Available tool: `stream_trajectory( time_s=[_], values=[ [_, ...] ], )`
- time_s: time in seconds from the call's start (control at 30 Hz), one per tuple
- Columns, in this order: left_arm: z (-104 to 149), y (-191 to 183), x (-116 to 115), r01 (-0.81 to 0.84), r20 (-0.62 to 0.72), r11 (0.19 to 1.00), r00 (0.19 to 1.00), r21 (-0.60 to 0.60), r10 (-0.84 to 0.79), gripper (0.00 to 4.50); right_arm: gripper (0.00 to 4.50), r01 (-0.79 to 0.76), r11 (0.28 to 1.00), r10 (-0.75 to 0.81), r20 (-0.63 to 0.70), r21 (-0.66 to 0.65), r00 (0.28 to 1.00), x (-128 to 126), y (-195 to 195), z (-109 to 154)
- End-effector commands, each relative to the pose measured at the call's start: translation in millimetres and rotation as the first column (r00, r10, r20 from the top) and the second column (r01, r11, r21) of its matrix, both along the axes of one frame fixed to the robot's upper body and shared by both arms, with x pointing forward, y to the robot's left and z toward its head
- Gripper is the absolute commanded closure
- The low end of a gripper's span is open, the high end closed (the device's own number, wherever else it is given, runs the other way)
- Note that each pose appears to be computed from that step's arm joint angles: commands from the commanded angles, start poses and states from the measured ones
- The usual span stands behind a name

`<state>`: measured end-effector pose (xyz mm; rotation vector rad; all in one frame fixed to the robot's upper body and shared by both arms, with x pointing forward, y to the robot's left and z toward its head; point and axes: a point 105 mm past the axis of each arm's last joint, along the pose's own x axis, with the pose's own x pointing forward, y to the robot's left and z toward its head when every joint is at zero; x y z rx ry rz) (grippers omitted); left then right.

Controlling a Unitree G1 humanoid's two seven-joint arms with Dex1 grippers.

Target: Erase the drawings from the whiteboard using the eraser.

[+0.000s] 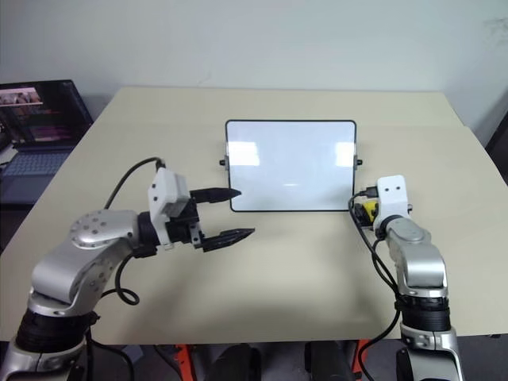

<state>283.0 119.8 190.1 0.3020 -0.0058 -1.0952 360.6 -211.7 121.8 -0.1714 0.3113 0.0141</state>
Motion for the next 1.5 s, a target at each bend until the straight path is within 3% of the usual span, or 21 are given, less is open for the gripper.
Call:
stream_trajectory(
  time_s=[0.03, 0.2, 0.33, 0.5, 0.63, 0.77, 1.0, 1.5],
  values=[
    [13.0, 10.6, -0.5, -0.064, 0.042, 0.997, 0.997, -0.048, 0.066, 0.00, 0.03, 0.030, 1.000, -0.030, 0.105, -0.004, 0.994, -5.9, -9.2, 31.1],
    [14.6, 30.5, 8.0, -0.254, 0.041, 0.955, 0.964, -0.155, 0.263, 0.00, 0.03, 0.052, 0.999, -0.051, 0.176, 0.000, 0.983, -16.3, -14.5, 47.6],
    [-0.4, 50.8, 15.7, -0.525, 0.021, 0.788, 0.828, -0.321, 0.560, 0.00, 0.03, 0.067, 0.997, -0.057, 0.262, -0.030, 0.964, -38.3, -17.8, 49.0],
    [-43.7, 56.7, 0.9, -0.686, -0.042, 0.660, 0.702, -0.305, 0.711, 0.00, 0.03, 0.127, 0.991, -0.110, 0.315, -0.034, 0.943, -62.9, -18.9, 30.5],
    [-56.3, 55.7, -9.1, -0.737, -0.042, 0.606, 0.645, -0.300, 0.763, 0.00, 0.03, 0.113, 0.992, -0.095, 0.297, -0.046, 0.950, -80.1, -12.9, 9.0],
    [-64.9, 56.6, -17.5, -0.776, -0.021, 0.565, 0.593, -0.279, 0.805, 0.00, 0.03, 0.115, 0.993, -0.119, 0.262, 0.030, 0.958, -92.5, -11.2, -10.3],
    [-71.0, 51.0, -31.9, -0.817, -0.052, 0.495, 0.531, -0.295, 0.846, 0.00, 0.03, 0.099, 0.992, -0.115, 0.263, 0.074, 0.958, -103.4, -4.8, -24.3],
    [-93.0, 59.0, -35.5, -0.833, -0.066, 0.468, 0.507, -0.294, 0.860, 0.00, 0.03, 0.062, 0.996, -0.077, 0.303, 0.061, 0.950, -103.9, -0.6, -22.4]
  ],
)
